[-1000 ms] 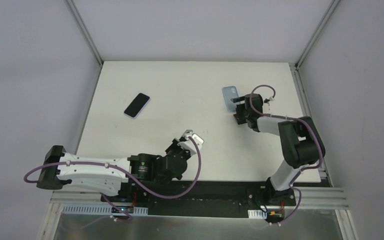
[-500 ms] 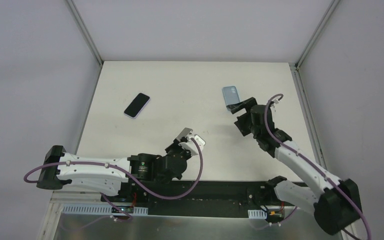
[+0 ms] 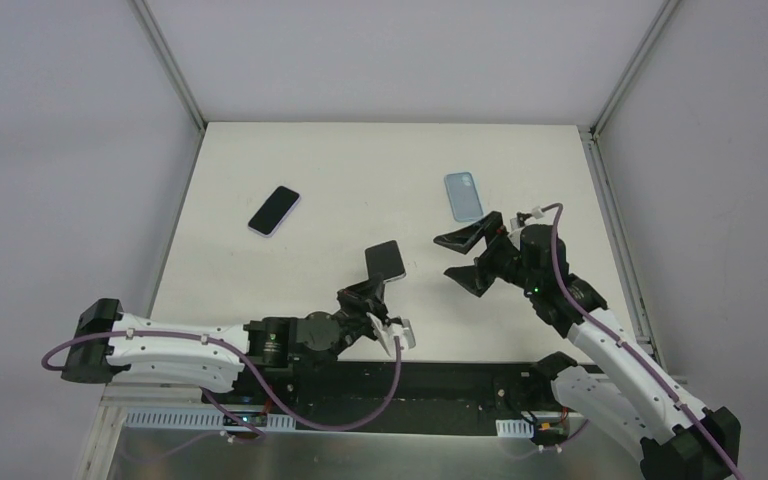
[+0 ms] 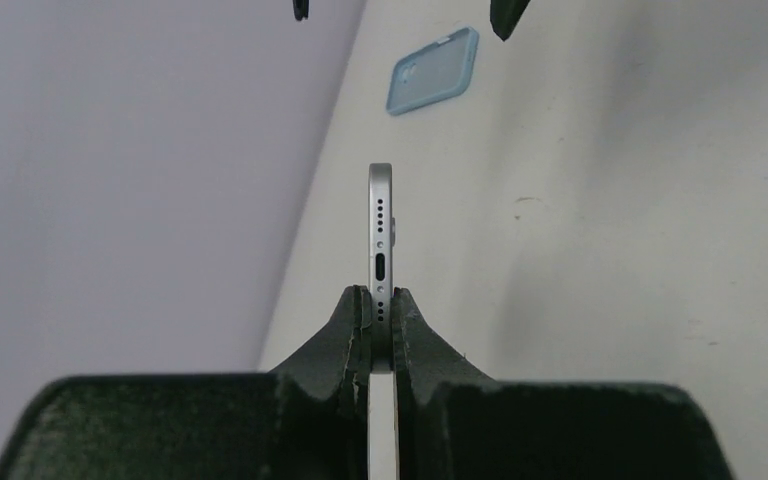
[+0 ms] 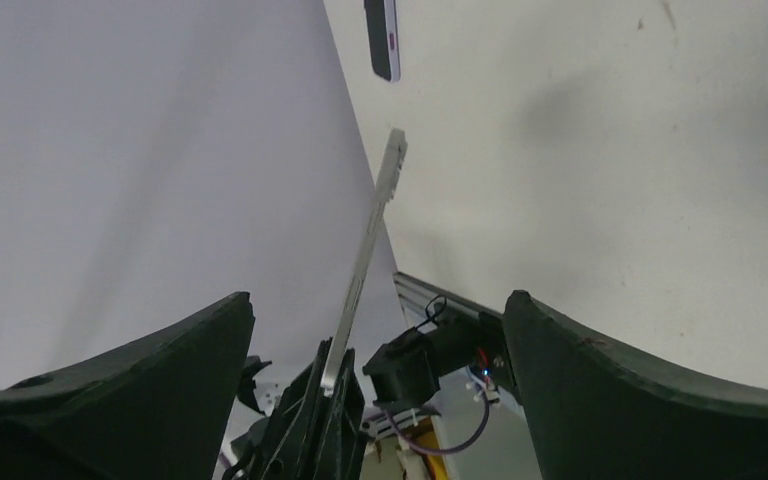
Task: Take the phone out of the phone case
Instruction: Place the phone case at the center of the board, then place the phone at the center of the board.
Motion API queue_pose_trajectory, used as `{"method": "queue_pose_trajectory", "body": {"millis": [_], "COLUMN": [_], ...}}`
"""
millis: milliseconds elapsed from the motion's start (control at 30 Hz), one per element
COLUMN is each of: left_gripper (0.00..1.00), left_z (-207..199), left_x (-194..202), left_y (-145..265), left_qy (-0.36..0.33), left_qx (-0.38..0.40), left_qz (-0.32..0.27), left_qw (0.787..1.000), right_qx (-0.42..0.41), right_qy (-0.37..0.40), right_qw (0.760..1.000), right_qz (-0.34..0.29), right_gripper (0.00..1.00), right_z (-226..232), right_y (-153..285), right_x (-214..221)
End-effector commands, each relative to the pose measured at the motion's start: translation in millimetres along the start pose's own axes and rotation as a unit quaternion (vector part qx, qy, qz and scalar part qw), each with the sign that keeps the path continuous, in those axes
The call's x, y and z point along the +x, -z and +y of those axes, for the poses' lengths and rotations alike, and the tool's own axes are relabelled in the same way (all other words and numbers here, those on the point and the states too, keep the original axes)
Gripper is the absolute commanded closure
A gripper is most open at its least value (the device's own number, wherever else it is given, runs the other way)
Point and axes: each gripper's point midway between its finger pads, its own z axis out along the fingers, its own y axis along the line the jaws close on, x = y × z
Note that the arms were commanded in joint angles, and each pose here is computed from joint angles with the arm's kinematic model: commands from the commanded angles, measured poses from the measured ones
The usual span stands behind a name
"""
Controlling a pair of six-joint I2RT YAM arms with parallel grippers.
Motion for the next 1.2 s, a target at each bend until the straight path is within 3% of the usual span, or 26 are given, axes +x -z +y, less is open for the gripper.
{"method": "queue_pose_trajectory", "body": {"millis": [0, 267, 433, 833, 1167], "left_gripper": [1.00, 1.00, 1.00, 1.00, 1.00], "left_z": [41.4, 38.5, 34.5, 30.6, 21.9], "left_x": [-34.3, -39.0, -37.2, -40.0, -47.5], "left_y": [-5.2, -16.3, -18.6, -18.7, -16.8], "left_qy": [-0.113, -0.175, -0.171, -0.175, -0.215], "left_qx": [-0.077, -0.120, -0.127, -0.138, -0.137], "left_qz": [-0.053, -0.060, -0.061, -0.068, -0.065], "left_qw": [0.989, 0.975, 0.975, 0.973, 0.965], "right_qx": [-0.040, -0.072, -0.086, -0.095, -0.099], "right_qy": [-0.022, -0.024, -0.017, -0.018, -0.010], "right_qw": [0.996, 0.990, 0.987, 0.980, 0.970], "right_qz": [0.074, 0.123, 0.133, 0.175, 0.223], "right_gripper": [0.01, 0.10, 0.25, 0.39, 0.43], "right_z": [34.0, 52.2, 59.9, 75.0, 82.9], "right_y": [17.4, 12.5, 6.1, -3.8, -3.5], "right_x": [25.1, 35.8, 36.7, 45.7, 59.8]}}
